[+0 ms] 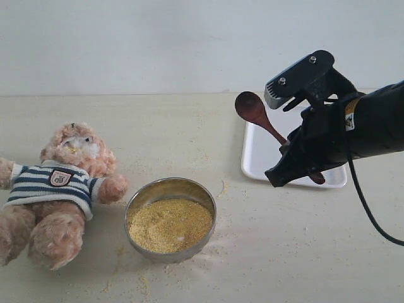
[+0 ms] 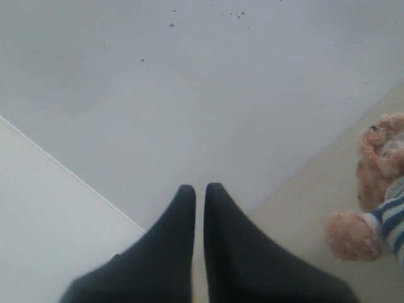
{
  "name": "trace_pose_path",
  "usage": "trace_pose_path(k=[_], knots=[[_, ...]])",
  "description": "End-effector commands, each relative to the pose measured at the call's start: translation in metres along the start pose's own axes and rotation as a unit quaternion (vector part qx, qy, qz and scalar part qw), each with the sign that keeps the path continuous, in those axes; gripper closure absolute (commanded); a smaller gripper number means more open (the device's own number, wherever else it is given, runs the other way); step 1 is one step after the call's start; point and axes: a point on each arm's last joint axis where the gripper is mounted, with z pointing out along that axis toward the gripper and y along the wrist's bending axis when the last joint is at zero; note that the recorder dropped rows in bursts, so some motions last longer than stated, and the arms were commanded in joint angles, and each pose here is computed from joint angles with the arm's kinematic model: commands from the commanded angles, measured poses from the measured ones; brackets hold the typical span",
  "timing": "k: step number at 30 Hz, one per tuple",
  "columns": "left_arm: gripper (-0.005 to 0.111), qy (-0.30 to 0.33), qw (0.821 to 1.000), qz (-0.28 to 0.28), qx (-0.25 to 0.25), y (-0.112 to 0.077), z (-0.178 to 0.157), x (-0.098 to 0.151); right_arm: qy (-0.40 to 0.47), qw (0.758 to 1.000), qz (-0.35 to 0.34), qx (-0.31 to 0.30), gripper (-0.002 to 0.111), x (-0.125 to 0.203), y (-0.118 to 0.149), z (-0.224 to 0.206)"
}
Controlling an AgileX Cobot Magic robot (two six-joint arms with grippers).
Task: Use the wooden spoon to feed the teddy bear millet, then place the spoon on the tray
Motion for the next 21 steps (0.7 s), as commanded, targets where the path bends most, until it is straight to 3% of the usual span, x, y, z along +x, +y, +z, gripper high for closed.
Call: trace_pose_path(k=[1,5,7,8,9,10,11,14,21], knots=[[0.102,-0.005,1.000,-0.004,-0.003,0.000,0.000,0.000,-0.010,1.000,0.004,0.003,0.108,-0.003,-0.002,-0.002],[0.102,-0.003,1.000,-0.009,-0.001,-0.001,0.000,0.000,0.002,1.000,0.004,0.002,0.108,0.000,-0.002,-0.002],[0.102,0.004,0.999,-0.038,0.009,-0.002,0.000,0.001,0.002,1.000,0.004,0.002,0.108,0.000,-0.002,-0.002],[0.102,0.010,0.992,-0.122,0.017,-0.004,0.000,0.002,-0.010,1.000,0.004,0.003,0.108,-0.003,-0.002,-0.002],[0.102,0.012,0.985,-0.168,0.020,-0.005,0.000,0.002,-0.014,1.000,0.004,0.003,0.108,-0.003,-0.002,-0.002],[0.102,0.015,0.960,-0.280,0.018,-0.005,0.000,0.002,-0.015,1.000,0.005,0.003,0.108,-0.004,-0.002,-0.002],[0.102,0.014,0.951,-0.308,0.014,-0.004,0.000,0.002,-0.015,1.000,0.005,0.003,0.108,-0.004,-0.002,-0.002],[0.102,0.016,0.944,-0.328,0.017,-0.005,0.000,0.002,-0.015,1.000,0.005,0.003,0.108,-0.004,-0.002,-0.002],[0.102,0.043,0.941,-0.328,0.076,-0.016,-0.002,0.003,0.001,1.000,0.008,0.002,0.108,-0.001,-0.002,-0.002]])
